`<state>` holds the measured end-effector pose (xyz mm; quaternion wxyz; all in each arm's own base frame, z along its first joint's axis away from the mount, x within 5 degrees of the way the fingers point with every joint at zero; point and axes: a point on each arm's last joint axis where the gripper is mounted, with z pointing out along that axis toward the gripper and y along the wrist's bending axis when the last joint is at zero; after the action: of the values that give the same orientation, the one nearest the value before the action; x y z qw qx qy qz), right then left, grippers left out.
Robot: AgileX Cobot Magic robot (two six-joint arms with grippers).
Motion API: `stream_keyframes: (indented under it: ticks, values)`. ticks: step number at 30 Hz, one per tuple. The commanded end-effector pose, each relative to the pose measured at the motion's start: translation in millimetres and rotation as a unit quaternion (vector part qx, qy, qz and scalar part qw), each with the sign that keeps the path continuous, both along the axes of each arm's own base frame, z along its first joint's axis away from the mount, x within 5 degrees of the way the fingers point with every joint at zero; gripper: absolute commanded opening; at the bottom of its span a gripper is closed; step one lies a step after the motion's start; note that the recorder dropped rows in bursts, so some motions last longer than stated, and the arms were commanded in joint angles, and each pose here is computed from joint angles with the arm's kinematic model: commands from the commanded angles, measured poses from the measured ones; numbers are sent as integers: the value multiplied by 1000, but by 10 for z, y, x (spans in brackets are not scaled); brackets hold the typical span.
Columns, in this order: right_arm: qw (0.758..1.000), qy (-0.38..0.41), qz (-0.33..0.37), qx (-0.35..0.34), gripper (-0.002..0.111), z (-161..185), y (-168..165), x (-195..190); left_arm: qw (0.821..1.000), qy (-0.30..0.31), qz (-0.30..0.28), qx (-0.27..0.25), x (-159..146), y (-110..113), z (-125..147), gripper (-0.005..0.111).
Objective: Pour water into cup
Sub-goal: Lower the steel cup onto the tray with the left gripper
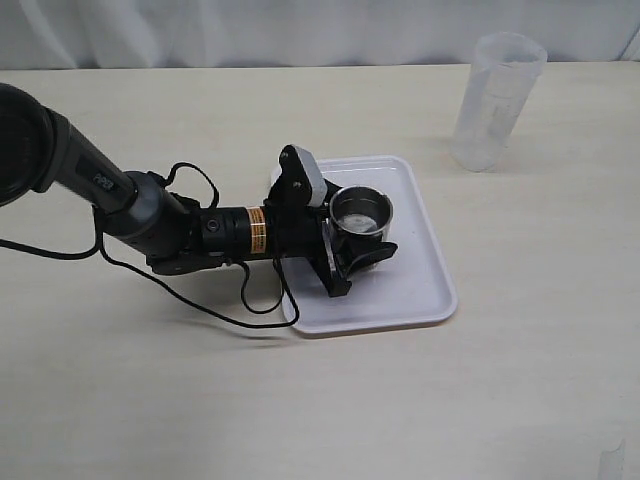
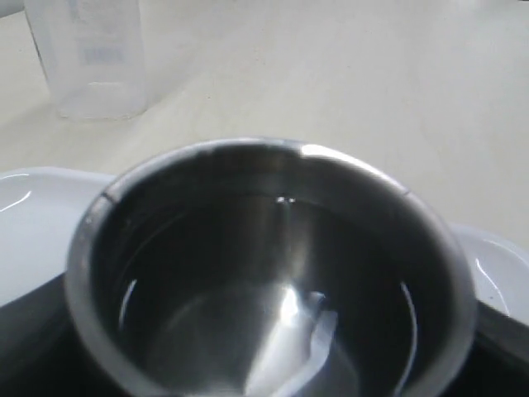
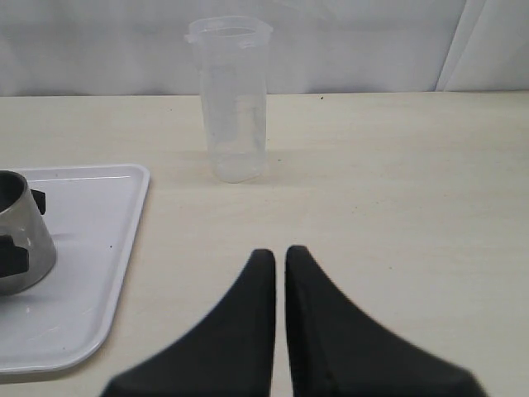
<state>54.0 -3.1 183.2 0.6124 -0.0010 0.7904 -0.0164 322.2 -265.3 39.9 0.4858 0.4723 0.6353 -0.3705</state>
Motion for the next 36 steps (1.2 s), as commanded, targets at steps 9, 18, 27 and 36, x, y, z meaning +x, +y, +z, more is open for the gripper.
stream_keyframes:
  ticks: [9, 18, 27, 36]
  values:
    - [1000, 0, 2, -1, 4, -5, 2, -4, 1000, -9, -3, -26, 11, -28, 75, 12]
    - [1000, 0, 2, -1, 4, -5, 2, -4, 1000, -10, -3, -26, 11, -28, 75, 73]
    - [1000, 0, 2, -1, 4, -5, 2, -4, 1000, -9, -2, -23, 13, -26, 69, 81]
    - [1000, 0, 2, -1, 4, -5, 2, -4, 1000, -9, -1, -19, 14, -25, 63, 93]
